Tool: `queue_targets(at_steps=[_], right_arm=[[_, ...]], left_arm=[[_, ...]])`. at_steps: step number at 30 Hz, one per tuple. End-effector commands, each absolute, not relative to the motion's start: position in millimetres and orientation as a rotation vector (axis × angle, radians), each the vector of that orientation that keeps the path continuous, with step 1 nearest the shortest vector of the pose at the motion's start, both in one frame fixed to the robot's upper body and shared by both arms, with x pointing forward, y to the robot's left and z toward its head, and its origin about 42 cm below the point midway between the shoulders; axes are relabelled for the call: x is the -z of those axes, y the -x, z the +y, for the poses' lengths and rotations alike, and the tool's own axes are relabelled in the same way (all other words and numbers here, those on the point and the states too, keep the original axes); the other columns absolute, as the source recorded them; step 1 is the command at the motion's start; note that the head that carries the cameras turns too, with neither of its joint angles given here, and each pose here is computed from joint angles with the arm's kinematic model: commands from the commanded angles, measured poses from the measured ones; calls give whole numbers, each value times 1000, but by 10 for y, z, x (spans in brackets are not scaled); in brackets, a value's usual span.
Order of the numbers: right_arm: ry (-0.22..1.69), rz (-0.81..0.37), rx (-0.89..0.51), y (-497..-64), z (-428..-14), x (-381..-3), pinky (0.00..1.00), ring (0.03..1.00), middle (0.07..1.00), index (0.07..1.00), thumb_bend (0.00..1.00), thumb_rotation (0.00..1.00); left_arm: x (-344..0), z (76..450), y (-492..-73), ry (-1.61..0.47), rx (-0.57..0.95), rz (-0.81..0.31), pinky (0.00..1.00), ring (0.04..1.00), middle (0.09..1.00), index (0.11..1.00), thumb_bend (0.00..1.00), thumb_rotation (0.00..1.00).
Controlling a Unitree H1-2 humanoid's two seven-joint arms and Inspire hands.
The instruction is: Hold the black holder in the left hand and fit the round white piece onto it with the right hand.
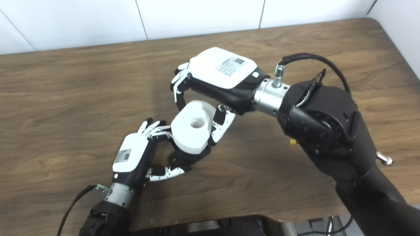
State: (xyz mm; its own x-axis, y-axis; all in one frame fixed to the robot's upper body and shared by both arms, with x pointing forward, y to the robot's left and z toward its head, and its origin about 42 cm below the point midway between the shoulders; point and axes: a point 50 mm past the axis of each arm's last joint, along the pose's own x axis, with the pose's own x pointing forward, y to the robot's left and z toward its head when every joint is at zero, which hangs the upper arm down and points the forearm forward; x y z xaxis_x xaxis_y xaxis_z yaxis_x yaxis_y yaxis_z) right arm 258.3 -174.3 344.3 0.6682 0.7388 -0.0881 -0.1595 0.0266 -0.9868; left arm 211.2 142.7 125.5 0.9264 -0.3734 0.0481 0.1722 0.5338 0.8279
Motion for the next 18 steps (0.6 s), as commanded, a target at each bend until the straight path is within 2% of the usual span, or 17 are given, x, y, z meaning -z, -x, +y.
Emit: queue_targets(at_steps=[1, 18], right_arm=[[1404, -588, -730, -2557, -1725, -3519, 906, 886, 792, 482, 526, 140], [1395, -563, -754, -2576, -1711, -3198, 873, 889, 787, 482, 525, 138]], left_arm=[[-1323, 1380, -2135, -969, 300, -244, 990, 899, 797, 489, 513, 50], [-1348, 1336, -2133, -962, 305, -233, 978, 901, 799, 489, 511, 52]])
